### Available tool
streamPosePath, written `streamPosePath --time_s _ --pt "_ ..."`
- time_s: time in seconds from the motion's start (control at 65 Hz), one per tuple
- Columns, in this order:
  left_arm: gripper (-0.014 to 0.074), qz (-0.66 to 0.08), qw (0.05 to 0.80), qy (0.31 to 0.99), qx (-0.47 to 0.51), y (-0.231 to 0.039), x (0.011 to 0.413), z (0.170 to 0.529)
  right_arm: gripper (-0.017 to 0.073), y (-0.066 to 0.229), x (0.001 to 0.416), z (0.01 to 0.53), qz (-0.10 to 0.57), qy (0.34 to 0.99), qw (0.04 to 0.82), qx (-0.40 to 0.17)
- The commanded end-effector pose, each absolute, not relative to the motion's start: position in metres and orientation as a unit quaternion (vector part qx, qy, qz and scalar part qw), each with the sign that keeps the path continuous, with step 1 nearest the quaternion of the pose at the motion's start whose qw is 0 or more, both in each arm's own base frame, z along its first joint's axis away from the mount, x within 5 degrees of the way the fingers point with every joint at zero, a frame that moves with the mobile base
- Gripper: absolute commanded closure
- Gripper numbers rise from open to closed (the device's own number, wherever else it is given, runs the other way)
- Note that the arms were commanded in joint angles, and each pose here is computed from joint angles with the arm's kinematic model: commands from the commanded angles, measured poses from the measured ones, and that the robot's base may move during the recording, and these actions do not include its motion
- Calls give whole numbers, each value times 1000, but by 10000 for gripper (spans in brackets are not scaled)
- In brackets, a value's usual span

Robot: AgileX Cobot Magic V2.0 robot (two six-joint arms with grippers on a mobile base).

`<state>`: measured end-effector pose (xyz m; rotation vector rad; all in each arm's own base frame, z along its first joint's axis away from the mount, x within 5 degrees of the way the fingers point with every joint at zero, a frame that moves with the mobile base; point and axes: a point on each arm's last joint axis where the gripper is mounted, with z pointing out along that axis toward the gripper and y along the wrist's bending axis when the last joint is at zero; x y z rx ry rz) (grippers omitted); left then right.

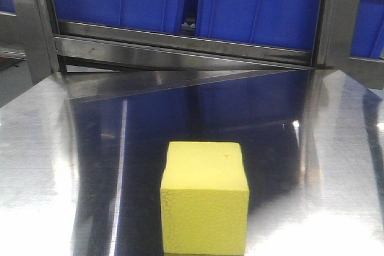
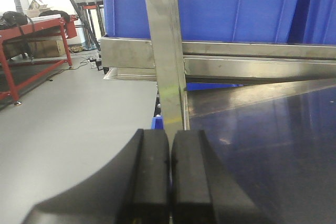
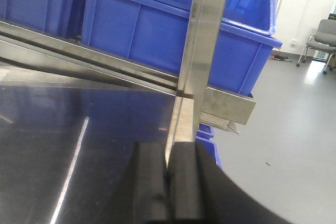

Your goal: Place yellow foam block on left shelf second layer

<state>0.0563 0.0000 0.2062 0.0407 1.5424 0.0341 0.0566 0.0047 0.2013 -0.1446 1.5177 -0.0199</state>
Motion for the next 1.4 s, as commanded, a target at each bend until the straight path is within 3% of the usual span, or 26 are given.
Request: streamPosePath --time_s 0.0,0.415,0.769,1.031,1.385 --pt "457 8 744 668 18 -1 55 206 505 4 53 218 -12 640 766 -63" --pt "457 8 744 668 18 -1 55 206 505 5 53 220 -10 636 769 -63" --pt "457 8 744 668 18 -1 55 206 505 4 54 262 -8 725 685 -69" --pt "457 8 744 668 18 -1 55 206 505 16 82 281 111 786 608 -9" --pt "457 8 744 668 18 -1 55 206 470 54 114 287 176 837 504 -122"
